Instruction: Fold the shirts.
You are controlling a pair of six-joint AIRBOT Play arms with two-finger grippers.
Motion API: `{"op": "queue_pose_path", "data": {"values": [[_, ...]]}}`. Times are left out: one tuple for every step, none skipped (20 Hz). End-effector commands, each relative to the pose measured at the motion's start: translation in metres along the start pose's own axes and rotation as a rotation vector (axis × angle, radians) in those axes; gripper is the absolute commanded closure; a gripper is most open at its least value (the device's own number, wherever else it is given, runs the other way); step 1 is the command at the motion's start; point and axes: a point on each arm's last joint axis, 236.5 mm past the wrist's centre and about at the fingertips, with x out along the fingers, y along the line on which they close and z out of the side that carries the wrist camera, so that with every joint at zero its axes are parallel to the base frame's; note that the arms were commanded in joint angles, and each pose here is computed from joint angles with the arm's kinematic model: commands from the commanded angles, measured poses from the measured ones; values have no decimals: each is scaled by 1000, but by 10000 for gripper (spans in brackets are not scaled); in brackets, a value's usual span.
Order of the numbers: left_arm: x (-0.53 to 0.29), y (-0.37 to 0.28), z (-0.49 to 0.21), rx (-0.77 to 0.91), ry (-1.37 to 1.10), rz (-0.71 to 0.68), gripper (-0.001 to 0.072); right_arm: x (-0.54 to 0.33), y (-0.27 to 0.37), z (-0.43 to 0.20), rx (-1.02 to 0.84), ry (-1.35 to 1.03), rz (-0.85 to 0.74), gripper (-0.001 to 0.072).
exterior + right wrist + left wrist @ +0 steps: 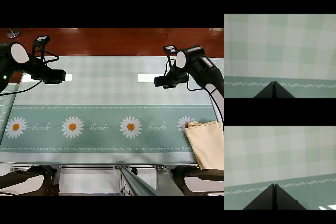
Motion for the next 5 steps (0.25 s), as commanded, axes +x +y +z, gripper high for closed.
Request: {"op": "queue_pose_path", "data": {"values": [[6,2,-2,-1,15,5,677,1,-1,-1,-3,4,-7,686],[7,2,-3,-1,19,5,677,1,-1,-1,-3,5,-7,686],[9,2,-3,-1,23,5,677,1,-1,-1,-3,5,-7,686],[11,2,-4,-1,27,5,677,1,-1,-1,-3,5,-7,686],[13,2,-4,-2,31,6,677,1,-1,-1,-3,5,-7,686]]}}
